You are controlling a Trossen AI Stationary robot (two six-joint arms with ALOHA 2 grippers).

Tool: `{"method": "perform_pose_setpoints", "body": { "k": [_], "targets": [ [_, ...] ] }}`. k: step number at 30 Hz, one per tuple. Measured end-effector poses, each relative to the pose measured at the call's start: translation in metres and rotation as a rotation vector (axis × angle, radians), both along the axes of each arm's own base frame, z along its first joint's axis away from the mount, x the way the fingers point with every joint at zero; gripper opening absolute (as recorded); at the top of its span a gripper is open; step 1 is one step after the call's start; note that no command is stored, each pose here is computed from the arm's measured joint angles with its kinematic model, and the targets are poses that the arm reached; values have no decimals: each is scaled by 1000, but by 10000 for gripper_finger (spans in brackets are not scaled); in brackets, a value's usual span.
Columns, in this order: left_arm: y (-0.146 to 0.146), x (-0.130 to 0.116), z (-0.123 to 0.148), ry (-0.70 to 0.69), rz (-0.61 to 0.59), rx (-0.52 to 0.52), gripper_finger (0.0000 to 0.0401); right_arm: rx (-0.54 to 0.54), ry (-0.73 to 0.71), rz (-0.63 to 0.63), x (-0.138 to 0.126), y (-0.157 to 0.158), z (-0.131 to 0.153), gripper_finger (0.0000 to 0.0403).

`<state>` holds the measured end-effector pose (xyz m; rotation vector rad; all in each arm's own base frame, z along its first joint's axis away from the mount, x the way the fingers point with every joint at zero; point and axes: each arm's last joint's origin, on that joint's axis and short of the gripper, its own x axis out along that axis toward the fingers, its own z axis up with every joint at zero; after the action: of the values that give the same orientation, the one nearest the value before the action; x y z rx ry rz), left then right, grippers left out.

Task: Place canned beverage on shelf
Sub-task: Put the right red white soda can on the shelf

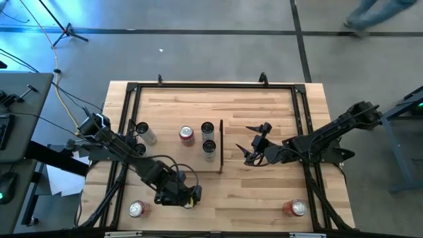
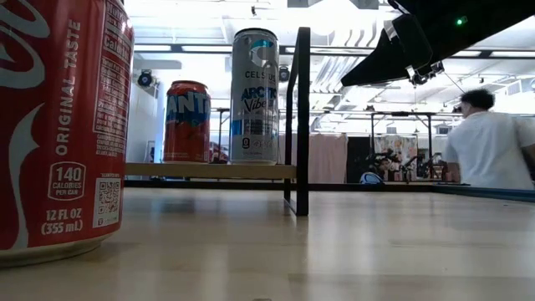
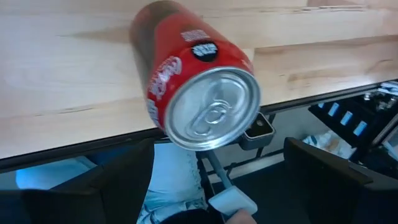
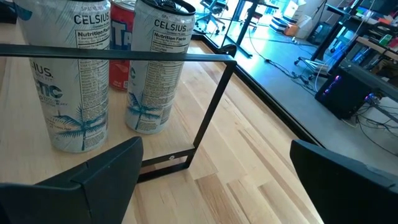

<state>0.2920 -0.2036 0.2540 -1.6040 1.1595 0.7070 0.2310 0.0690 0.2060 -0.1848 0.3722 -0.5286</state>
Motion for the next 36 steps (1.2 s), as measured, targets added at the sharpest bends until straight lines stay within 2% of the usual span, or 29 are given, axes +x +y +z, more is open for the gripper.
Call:
{"method": "perform_pose_setpoints", "body": {
  "k": [11,25,36],
  "targets": [
    [-5,9,-17,52,-64,-38,331,-2,5,0,0,0,0,393],
    [12,19,-27,93,-100,-12,331,-3,9,1,0,0,-1,393],
    [12,21,-41,98,-287,60,331,-4,11,0,-1,0,-1,393]
  ]
}}
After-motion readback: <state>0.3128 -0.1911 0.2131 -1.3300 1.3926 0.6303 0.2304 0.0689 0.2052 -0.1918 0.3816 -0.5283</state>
